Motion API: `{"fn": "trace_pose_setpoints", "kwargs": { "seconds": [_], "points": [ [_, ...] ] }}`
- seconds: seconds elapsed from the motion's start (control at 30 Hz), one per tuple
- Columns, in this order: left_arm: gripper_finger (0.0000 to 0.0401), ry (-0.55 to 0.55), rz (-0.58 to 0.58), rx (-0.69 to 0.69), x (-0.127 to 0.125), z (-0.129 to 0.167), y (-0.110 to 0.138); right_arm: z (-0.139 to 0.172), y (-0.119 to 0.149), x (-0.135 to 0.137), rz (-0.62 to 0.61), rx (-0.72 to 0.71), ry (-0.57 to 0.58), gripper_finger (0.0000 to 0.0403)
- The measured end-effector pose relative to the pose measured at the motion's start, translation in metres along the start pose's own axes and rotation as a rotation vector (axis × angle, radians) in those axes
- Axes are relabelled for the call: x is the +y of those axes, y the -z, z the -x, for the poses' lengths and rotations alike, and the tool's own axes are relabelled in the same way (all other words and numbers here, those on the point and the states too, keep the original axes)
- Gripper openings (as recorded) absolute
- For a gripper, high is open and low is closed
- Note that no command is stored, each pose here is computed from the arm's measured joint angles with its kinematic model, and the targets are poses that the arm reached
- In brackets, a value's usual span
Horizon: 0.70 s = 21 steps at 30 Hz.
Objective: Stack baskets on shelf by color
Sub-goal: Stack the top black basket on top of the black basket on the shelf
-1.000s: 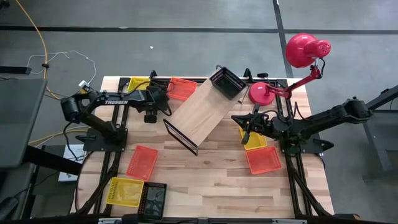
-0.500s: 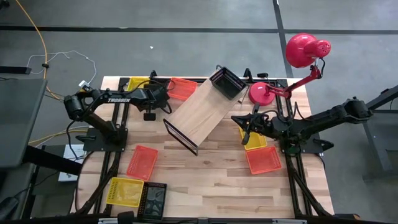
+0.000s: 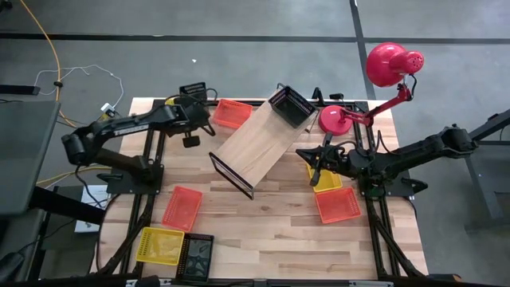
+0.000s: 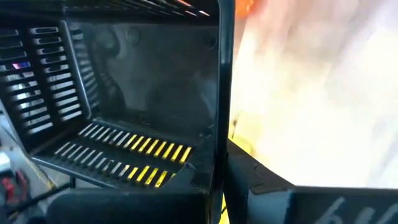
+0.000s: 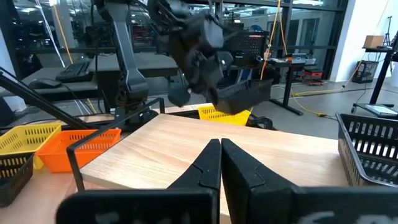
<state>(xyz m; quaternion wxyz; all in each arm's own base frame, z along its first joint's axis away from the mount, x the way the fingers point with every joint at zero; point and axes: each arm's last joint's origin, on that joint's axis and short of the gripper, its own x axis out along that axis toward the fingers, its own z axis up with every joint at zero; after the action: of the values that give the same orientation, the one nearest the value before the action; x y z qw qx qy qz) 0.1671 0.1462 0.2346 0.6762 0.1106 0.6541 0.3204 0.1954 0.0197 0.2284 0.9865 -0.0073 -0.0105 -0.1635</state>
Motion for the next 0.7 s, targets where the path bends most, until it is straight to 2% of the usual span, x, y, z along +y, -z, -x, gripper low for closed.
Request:
{"fn": "trace_pose_setpoints", "kwargs": {
  "seconds": [0.23, 0.33, 0.57, 0.63, 0.7],
  "points": [
    [0.0001, -0.091, 0.033, -0.223, 0.002, 0.041, 0.005, 0.000, -0.002, 0.000, -0.001, -0.019, 0.001, 0.0000],
    [0.0001, -0.138, -0.005, -0.352, 0.002, 0.057, 0.001, 0.000, -0.005, 0.000, -0.003, -0.045, 0.002, 0.0000],
    [0.0000, -0.243, -0.231, -0.489, 0.009, 0.099, -0.032, 0.000, -0.006, 0.000, 0.020, -0.061, -0.011, 0.0000],
    [0.0000, -0.278, -0.345, -0.508, 0.013, 0.110, -0.047, 0.000, -0.006, 0.000, 0.038, -0.062, -0.011, 0.0000],
    [0.0000, -0.304, -0.506, -0.539, 0.015, 0.119, -0.062, 0.000, -0.006, 0.000, 0.053, -0.062, -0.011, 0.0000]
  ]
}}
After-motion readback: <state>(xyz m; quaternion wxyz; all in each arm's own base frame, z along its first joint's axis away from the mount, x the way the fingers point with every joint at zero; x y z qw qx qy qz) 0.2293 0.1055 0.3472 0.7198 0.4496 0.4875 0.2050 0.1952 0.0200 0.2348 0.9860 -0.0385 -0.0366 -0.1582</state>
